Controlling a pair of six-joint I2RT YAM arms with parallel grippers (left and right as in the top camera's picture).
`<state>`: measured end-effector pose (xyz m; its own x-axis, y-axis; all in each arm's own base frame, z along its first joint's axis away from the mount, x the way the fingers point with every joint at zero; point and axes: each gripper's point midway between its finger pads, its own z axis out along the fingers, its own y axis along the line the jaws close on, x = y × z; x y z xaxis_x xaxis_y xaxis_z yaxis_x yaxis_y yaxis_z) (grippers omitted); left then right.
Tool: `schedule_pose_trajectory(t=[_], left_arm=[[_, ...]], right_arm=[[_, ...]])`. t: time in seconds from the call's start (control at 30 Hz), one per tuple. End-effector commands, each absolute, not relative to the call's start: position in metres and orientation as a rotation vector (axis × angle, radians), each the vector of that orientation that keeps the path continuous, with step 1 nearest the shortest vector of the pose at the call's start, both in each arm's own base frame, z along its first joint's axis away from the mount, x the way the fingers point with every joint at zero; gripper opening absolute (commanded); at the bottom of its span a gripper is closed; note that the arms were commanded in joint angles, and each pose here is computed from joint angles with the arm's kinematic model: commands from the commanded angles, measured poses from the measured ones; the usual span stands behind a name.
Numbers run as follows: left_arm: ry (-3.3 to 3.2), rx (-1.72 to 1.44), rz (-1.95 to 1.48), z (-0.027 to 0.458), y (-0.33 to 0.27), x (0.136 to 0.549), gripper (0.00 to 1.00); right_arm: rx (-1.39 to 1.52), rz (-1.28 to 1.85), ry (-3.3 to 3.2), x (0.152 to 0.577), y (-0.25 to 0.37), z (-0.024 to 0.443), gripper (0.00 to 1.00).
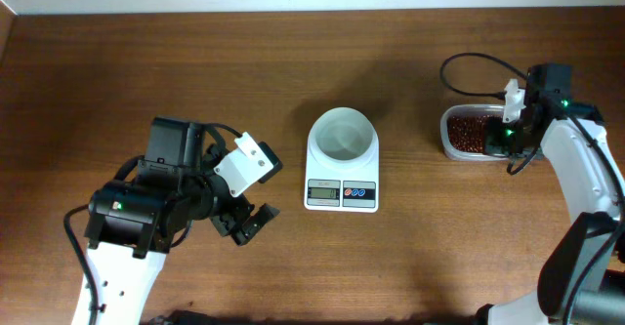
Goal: Scoop and weigh 50g on scale
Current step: 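Dip the scoop into the red beans with the right gripper and lift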
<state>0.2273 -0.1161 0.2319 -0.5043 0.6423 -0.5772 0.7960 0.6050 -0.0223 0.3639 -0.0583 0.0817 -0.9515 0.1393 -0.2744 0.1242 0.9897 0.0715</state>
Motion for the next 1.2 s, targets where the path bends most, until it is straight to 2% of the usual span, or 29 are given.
schedule_pose_trajectory(t=[0.0, 0.17, 0.4, 0.6, 1.17], left_arm=[[2.283, 1.144, -0.373, 0.238, -0.115, 0.23, 0.99], [2.283, 1.145, -0.373, 0.238, -0.116, 0.23, 0.99], [2.283, 1.144, -0.373, 0.238, -0.115, 0.23, 0.99], [2.283, 1.145, -0.373, 0.238, -0.116, 0.23, 0.99], [2.283, 1.145, -0.373, 0.238, -0.116, 0.23, 0.99]], right_arm=[[0.176, 0.245, 2.858, 0.365, -0.04, 0.078, 0.04], [0.186, 0.4, 2.838, 0.365, -0.025, 0.082, 0.04], [0.358, 0.593, 2.772, 0.362, -0.042, 0.088, 0.04], [0.447, 0.669, 2.778, 0.359, -0.053, 0.075, 0.04], [0.6, 1.023, 2.5, 0.358, -0.083, 0.108, 0.04]])
